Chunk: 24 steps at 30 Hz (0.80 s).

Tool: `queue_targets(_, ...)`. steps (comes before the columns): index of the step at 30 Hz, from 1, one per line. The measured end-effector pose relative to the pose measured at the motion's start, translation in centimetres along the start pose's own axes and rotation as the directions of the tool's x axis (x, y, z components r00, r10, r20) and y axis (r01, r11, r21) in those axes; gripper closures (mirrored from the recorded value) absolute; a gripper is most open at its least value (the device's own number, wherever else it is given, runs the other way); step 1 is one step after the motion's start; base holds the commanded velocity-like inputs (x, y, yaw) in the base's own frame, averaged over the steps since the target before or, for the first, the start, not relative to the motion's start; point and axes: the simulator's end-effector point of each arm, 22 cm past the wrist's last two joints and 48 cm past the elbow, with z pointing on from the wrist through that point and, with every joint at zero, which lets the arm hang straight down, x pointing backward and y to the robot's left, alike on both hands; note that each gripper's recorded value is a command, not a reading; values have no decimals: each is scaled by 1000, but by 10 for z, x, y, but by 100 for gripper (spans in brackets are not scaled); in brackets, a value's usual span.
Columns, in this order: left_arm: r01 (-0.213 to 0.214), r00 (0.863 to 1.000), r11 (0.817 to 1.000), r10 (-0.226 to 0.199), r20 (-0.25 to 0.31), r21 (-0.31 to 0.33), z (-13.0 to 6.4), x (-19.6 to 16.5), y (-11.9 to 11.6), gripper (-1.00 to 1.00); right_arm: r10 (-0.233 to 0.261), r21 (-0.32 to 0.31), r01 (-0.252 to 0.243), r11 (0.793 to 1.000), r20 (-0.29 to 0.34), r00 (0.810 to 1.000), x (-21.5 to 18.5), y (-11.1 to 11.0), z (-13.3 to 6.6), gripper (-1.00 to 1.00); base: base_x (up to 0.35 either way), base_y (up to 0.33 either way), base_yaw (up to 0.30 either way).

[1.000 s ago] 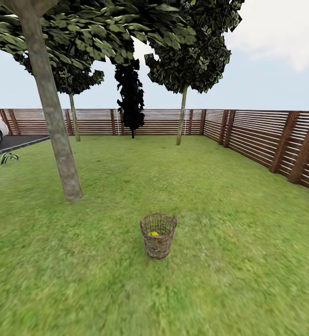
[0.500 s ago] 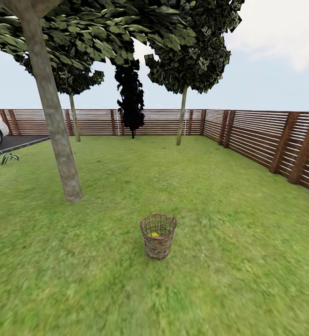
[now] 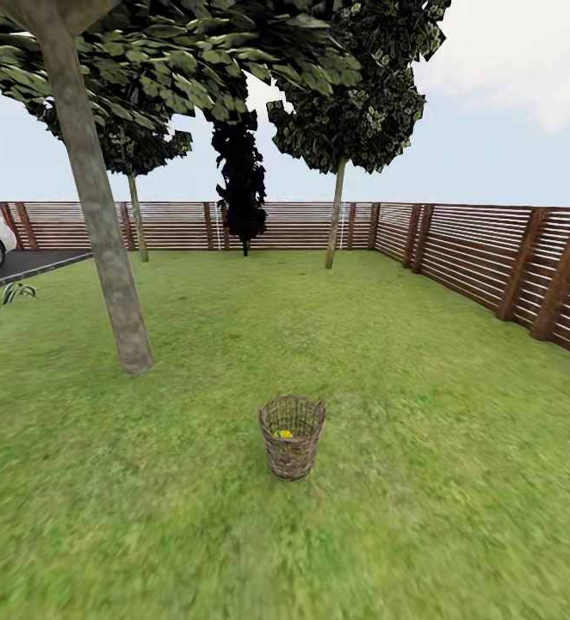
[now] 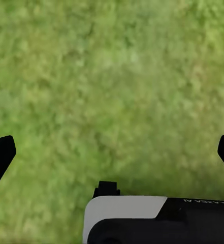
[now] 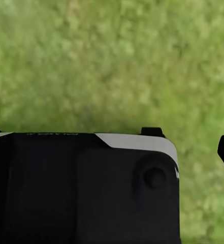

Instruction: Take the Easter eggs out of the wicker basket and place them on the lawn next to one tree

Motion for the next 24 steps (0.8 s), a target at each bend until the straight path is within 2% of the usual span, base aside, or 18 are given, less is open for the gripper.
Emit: queue_targets(24, 0, 1000, 1000, 0, 14, 2, -21, -4, 0, -100, 1, 3, -1, 1000, -8, 1000, 6, 0, -21, -100, 0, 0, 0)
